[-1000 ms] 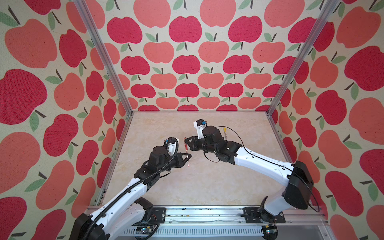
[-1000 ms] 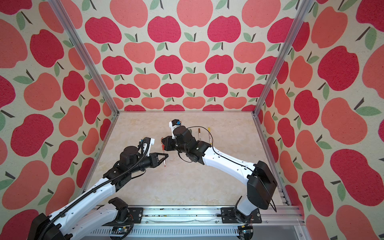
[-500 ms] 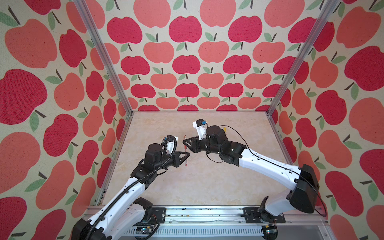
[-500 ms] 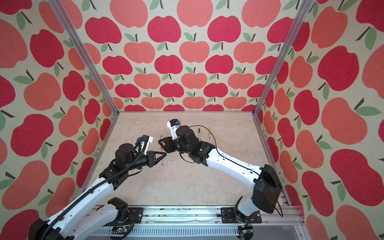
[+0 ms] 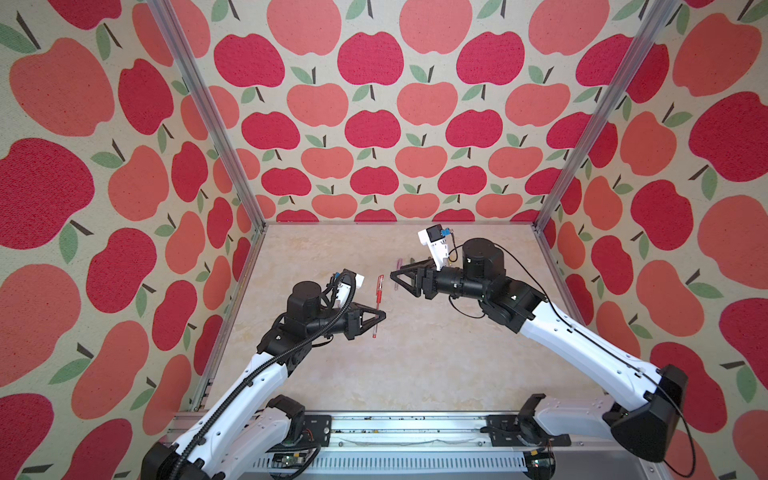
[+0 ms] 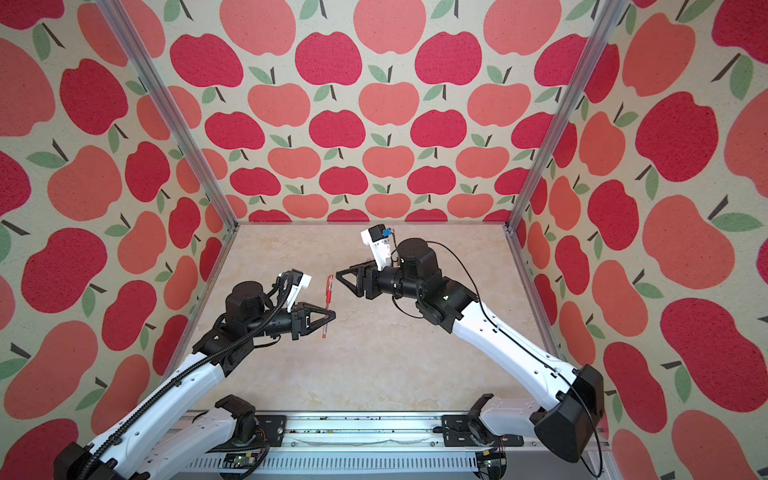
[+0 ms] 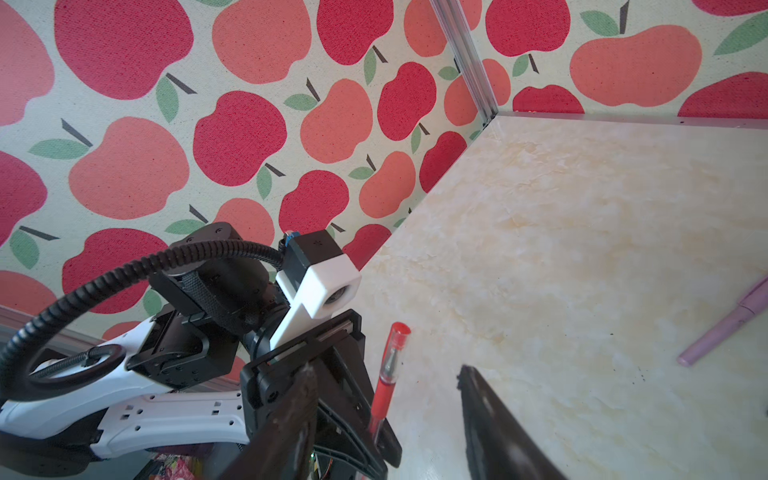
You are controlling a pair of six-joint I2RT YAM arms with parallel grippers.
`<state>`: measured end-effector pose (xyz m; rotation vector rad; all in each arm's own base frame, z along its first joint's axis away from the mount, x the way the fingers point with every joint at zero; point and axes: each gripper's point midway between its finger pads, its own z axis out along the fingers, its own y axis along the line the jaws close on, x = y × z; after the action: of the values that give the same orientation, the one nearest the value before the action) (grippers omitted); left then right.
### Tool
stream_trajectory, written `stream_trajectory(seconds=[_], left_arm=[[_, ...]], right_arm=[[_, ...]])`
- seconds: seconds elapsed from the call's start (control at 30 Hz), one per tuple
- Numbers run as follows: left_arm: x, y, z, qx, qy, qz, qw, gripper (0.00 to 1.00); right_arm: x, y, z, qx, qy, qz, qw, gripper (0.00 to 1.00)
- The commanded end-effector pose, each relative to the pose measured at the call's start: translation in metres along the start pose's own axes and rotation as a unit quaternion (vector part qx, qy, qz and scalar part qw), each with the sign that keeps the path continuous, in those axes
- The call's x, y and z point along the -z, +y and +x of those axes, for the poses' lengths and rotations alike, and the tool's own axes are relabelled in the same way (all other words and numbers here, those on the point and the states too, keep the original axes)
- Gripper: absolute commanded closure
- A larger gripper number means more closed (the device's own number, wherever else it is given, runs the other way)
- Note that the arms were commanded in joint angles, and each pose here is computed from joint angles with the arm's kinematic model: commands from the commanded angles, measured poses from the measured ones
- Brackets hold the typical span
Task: Insert the pens into the pen caps
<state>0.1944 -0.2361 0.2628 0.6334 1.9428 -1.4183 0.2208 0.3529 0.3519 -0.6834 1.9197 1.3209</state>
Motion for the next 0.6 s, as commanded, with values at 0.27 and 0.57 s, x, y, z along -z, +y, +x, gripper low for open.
stream_trajectory(seconds=[0.27, 0.57], left_arm=[[0.004, -0.025, 0.01, -0.034, 0.068, 0.036, 0.996, 1.0], [-0.001, -0.016, 0.008, -0.07, 0.091, -0.017, 0.993, 1.0]], right_arm=[[0.003, 0.021, 0.012, -0.009, 0.08, -0.099, 0.992, 0.42], [-0.003, 0.022, 0.019, -0.015, 0.101, -0.103, 0.989, 0.44]])
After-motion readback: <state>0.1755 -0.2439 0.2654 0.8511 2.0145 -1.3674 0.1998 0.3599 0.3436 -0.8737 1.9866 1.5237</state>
